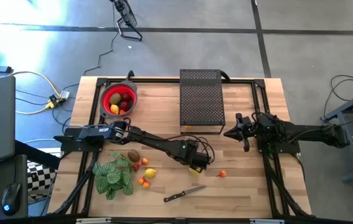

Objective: Pick & Place Fruit
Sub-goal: Put the top yellow lemon into the strainer bowl

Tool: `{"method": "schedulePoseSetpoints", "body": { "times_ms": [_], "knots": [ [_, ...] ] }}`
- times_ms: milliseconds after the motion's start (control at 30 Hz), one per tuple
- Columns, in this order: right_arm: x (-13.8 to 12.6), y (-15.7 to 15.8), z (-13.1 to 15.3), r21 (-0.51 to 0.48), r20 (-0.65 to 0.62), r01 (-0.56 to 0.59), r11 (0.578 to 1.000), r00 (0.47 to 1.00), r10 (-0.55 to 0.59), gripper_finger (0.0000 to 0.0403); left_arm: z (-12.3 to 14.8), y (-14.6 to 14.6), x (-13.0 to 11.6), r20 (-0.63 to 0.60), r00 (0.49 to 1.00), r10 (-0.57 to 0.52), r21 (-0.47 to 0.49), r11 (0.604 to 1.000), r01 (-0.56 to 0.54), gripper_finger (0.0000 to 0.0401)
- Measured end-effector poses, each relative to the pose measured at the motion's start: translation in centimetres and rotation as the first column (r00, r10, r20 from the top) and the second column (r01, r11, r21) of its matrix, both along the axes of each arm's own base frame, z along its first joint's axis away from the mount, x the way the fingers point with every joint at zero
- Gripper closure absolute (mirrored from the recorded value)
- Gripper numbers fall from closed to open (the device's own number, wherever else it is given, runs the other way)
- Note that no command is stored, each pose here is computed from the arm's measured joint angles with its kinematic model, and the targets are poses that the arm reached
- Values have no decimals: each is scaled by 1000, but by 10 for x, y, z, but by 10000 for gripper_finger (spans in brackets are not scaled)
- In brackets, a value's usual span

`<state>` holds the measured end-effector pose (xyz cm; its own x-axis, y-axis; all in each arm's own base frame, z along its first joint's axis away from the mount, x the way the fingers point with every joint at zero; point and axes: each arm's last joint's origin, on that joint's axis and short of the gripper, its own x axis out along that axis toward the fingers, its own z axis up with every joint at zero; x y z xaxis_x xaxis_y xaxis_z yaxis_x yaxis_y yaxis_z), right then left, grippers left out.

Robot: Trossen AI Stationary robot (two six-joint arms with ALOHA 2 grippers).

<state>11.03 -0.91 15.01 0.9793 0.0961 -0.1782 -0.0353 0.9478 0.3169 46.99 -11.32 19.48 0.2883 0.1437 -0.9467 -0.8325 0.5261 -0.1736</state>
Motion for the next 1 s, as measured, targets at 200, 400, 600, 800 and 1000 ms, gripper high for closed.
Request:
{"method": "schedulePoseSetpoints", "body": {
  "times_ms": [200,400,600,800,1000],
  "knots": [
    [0,0,2,-4,20,-4,1000,1000,4,401,2,0,1,5,999,-31,6,999,31,158],
    [0,0,3,-7,33,-4,1000,999,4,401,22,1,8,63,992,-113,-25,993,115,158],
    [1,0,4,-8,38,-3,1000,999,3,401,58,0,13,167,964,-208,-78,972,223,158],
    [1,0,4,-8,39,-1,1000,999,1,401,62,-11,11,168,981,-100,-214,967,135,158],
    [1,0,4,-27,41,-3,1000,999,4,401,59,-16,10,169,981,-97,-204,970,131,156]
  ]
}}
